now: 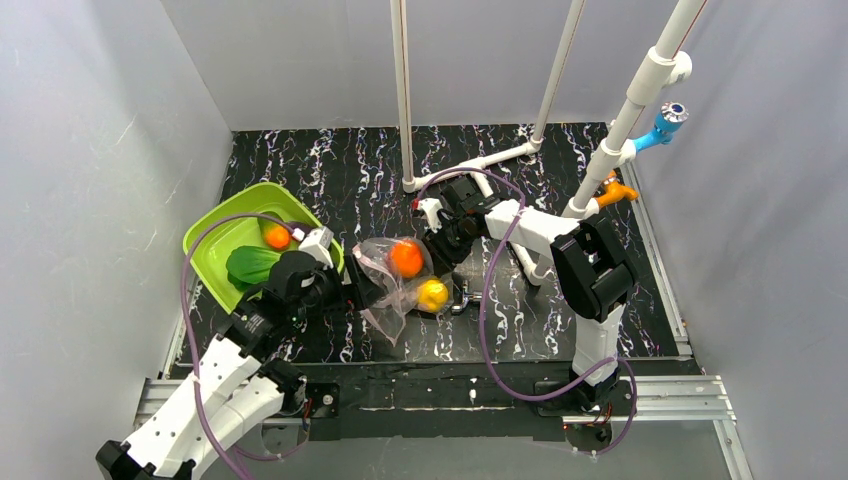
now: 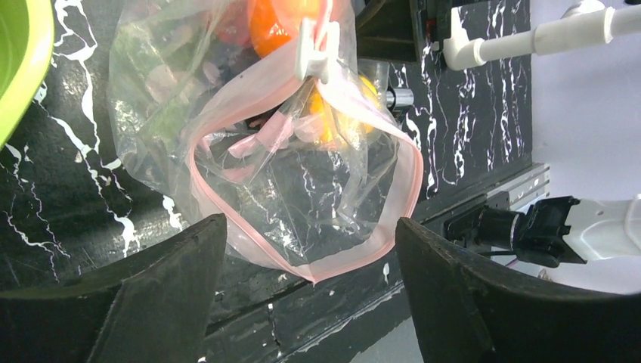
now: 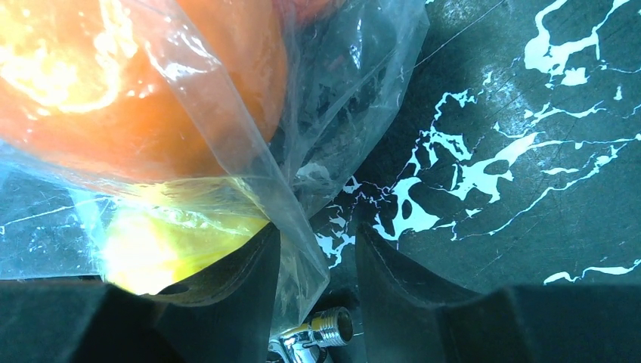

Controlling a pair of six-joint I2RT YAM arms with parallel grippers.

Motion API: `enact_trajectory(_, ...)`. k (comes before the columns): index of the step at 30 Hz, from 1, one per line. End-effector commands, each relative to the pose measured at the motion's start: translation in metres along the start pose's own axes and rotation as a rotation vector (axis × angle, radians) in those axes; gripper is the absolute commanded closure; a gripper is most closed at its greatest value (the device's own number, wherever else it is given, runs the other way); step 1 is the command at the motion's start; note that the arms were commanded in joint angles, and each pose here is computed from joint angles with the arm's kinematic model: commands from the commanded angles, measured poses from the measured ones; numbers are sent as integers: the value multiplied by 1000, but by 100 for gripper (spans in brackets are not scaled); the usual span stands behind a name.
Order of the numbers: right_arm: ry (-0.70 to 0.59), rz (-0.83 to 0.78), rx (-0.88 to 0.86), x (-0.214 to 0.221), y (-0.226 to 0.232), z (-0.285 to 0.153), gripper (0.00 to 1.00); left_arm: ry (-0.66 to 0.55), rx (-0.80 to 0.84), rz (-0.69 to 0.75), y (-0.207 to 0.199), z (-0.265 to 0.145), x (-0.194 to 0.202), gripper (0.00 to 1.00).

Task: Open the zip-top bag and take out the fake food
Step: Pick up the fake fruit from the zipper food storage bag.

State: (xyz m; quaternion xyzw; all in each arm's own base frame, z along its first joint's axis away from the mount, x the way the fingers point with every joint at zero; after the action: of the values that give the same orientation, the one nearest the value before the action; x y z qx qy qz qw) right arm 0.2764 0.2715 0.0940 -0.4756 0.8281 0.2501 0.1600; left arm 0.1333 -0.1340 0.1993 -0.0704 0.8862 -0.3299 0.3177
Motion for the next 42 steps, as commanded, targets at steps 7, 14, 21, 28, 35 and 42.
enact_trajectory(7,-50,-44,-21,-14,6,-15,51,-89,75,11,-6,-4,-6,19)
enact_trajectory(14,-54,-48,-27,-15,7,-16,50,-83,96,4,-7,-3,-4,20)
enact_trajectory(21,-57,-54,-35,-15,8,-17,50,-90,102,-7,-5,0,-3,18)
enact_trajectory(28,-58,-58,-42,-16,9,-18,49,-94,119,-8,-8,-1,-4,18)
enact_trajectory(35,-63,-63,-44,-16,10,-19,49,-94,141,-14,-11,0,-4,19)
enact_trajectory(42,-71,-69,-50,-18,12,-21,49,-97,169,-31,-13,3,-3,19)
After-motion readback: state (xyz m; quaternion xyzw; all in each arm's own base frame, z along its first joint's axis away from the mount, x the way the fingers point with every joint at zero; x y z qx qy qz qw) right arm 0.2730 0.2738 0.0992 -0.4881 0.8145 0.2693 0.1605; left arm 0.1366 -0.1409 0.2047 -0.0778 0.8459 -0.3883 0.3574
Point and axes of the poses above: each gripper's point midway between its finger pads, its own z axis out along the fingers, its own y axis along the line the jaws close on, x = y × z, the point moved 6 cm from there along -z, back along the fingers, and after that the axes turned 5 degrees about -z, right-handed, at the moved point
